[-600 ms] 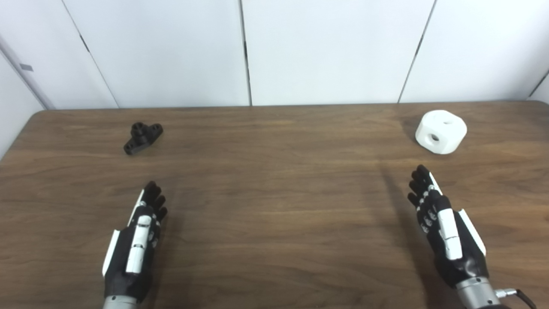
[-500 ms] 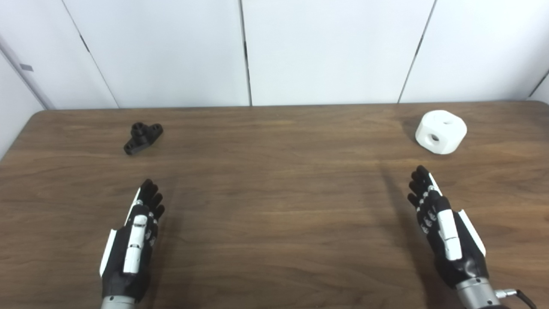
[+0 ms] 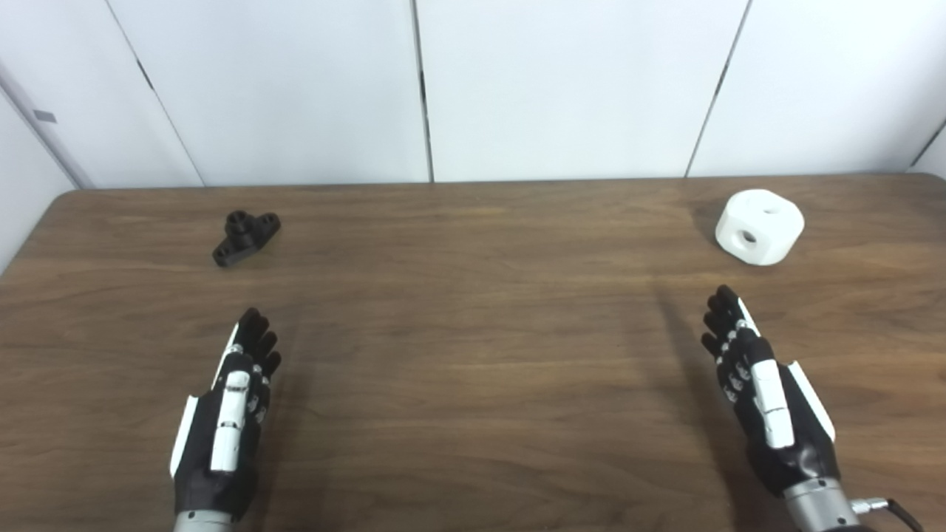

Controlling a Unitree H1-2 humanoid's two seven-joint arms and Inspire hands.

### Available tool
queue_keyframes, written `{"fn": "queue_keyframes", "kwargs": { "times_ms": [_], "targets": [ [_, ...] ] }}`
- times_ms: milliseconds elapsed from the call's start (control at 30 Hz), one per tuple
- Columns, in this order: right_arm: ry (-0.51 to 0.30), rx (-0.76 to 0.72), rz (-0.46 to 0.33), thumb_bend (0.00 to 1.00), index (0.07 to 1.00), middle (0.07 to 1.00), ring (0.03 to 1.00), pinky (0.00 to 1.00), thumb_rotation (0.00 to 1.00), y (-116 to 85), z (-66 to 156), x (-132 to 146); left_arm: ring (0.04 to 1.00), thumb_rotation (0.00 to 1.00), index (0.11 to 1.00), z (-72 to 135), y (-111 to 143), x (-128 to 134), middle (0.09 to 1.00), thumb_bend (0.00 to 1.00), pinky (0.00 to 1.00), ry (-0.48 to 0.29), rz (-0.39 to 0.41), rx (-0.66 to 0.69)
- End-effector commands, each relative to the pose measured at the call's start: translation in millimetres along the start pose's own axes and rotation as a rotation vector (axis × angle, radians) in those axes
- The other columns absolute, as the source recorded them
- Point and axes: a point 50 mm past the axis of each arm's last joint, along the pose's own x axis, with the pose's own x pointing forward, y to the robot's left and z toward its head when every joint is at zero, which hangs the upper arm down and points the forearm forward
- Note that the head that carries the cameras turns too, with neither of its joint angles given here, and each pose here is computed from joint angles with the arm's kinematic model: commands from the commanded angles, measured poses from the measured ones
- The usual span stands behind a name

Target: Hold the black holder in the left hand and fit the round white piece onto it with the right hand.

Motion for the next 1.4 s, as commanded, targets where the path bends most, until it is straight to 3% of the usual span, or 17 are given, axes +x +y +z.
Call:
{"fn": "queue_keyframes", "kwargs": {
  "times_ms": [0,300,800,1033,1367],
  "targets": [
    [-0.083,-0.007,0.004,0.58,1.000,1.000,1.000,1.00,1.00,-2.5,11.0,3.9,1.000,0.85,0.995,7.0,-4.9,2.9,0.997,0.33,1.00,-0.064,0.004,-0.017],
    [-0.079,0.003,0.003,0.60,1.000,1.000,1.000,1.00,1.00,-7.0,12.0,2.8,1.000,0.80,0.987,5.5,-10.0,2.1,0.997,0.33,1.00,-0.061,0.005,-0.009],
    [-0.065,0.002,0.017,0.55,1.000,1.000,1.000,1.00,1.00,-17.8,-0.1,-7.7,0.991,0.74,0.966,-3.9,-30.6,-11.4,0.981,0.42,1.00,-0.042,0.007,0.015],
    [-0.069,0.002,0.036,0.54,1.000,1.000,1.000,1.00,1.00,-18.1,-1.0,-8.2,0.992,0.71,0.978,-6.8,-37.4,-12.8,0.990,0.40,0.99,-0.038,-0.003,0.014],
    [-0.047,0.002,0.036,0.62,1.000,1.000,1.000,1.00,1.00,-18.6,-5.1,-9.0,0.978,0.73,0.979,-15.2,-44.2,-14.0,0.974,0.39,0.99,-0.036,-0.001,0.020]
  ]
}}
